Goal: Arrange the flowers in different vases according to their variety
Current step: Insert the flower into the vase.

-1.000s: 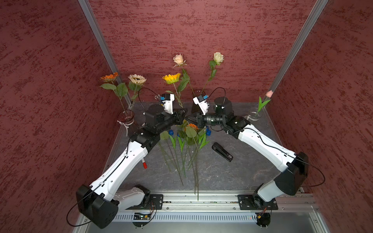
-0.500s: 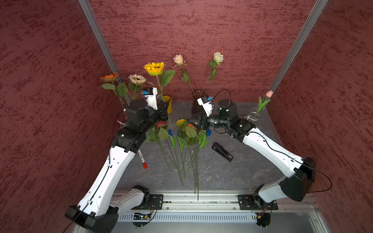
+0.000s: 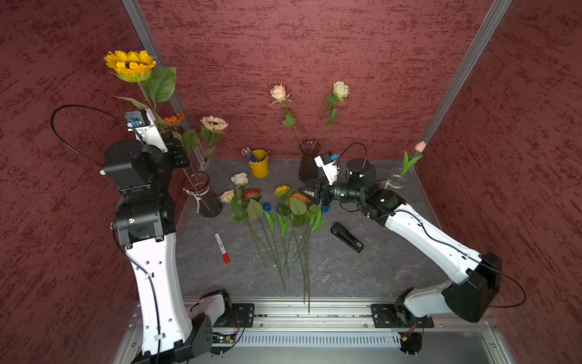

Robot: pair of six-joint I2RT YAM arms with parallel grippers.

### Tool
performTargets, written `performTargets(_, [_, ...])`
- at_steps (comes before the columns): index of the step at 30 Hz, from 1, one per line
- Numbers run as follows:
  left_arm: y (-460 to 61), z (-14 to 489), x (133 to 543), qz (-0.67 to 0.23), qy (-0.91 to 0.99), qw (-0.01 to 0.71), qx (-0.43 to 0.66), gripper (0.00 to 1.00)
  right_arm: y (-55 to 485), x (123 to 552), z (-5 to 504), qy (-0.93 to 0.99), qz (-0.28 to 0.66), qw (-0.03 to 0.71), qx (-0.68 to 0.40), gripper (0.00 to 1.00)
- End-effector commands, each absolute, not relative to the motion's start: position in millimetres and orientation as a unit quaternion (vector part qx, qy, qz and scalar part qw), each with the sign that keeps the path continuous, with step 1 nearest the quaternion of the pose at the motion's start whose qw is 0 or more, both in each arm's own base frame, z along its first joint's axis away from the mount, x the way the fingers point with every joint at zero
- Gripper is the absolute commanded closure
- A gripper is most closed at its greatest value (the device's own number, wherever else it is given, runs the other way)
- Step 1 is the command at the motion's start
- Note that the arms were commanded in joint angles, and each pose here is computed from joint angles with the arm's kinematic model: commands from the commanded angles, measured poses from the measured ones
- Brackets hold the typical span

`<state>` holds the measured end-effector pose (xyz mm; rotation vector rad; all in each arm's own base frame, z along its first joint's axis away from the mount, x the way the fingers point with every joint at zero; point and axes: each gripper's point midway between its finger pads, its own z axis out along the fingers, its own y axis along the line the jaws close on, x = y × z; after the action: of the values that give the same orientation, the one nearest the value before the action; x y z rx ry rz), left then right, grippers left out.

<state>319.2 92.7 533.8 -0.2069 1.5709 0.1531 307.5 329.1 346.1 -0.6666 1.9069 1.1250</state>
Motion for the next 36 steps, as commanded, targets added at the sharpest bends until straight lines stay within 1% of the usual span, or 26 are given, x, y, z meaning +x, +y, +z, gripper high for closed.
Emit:
performTargets(1, [106.4, 552.9, 329.6, 0.058, 0.676, 0.73, -0.081, 1.0, 316.4, 311.9, 347.9, 0.76, 0.429, 0.411, -0.264, 0.39])
performTargets(6, [133.0, 551.9, 351.7, 0.068, 0.66, 0.742, -0.095, 1.0, 303.4, 319.1, 347.5, 0.763, 0.434, 0.411, -0.247, 0.39])
performTargets(11, [153.7, 551.0, 365.6, 0.11, 0.646, 0.747, -0.113, 1.0, 308.7, 338.8, 347.9, 0.767, 0.47, 0.373, -0.226, 0.4])
performTargets(14, [165.2, 545.9, 371.0, 0.131, 0.633, 0.754, -0.117, 1.0, 313.6, 349.6, 357.7, 0.768, 0.48, 0.363, -0.222, 0.4])
performTargets(22, [183.8, 525.9, 399.9, 0.12, 0.633, 0.755, -0.118, 1.0, 322.3, 372.2, 373.7, 0.764, 0.492, 0.369, -0.194, 0.41])
performTargets(28, [189.7, 494.9, 424.5, 0.088, 0.649, 0.746, -0.12, 1.0, 323.0, 378.4, 374.2, 0.769, 0.487, 0.37, -0.187, 0.42])
performTargets(31, [184.2, 467.3, 433.5, 0.065, 0.663, 0.735, -0.125, 1.0, 321.8, 380.1, 372.5, 0.773, 0.48, 0.372, -0.187, 0.42])
performTargets(33, [181.3, 434.6, 441.9, 0.045, 0.684, 0.715, -0.138, 0.99, 320.1, 381.7, 368.1, 0.777, 0.472, 0.374, -0.184, 0.42])
performTargets(34, [179.0, 417.6, 448.0, 0.025, 0.698, 0.701, -0.143, 0.75, 318.4, 383.3, 361.5, 0.787, 0.456, 0.374, -0.181, 0.42])
performTargets(35, [173.9, 396.3, 454.7, -0.005, 0.723, 0.674, -0.149, 0.42, 315.8, 386.0, 350.6, 0.805, 0.427, 0.372, -0.179, 0.42])
performTargets(36, [167.1, 376.1, 459.7, -0.028, 0.75, 0.642, -0.155, 0.25, 313.9, 387.2, 342.4, 0.818, 0.403, 0.368, -0.179, 0.42])
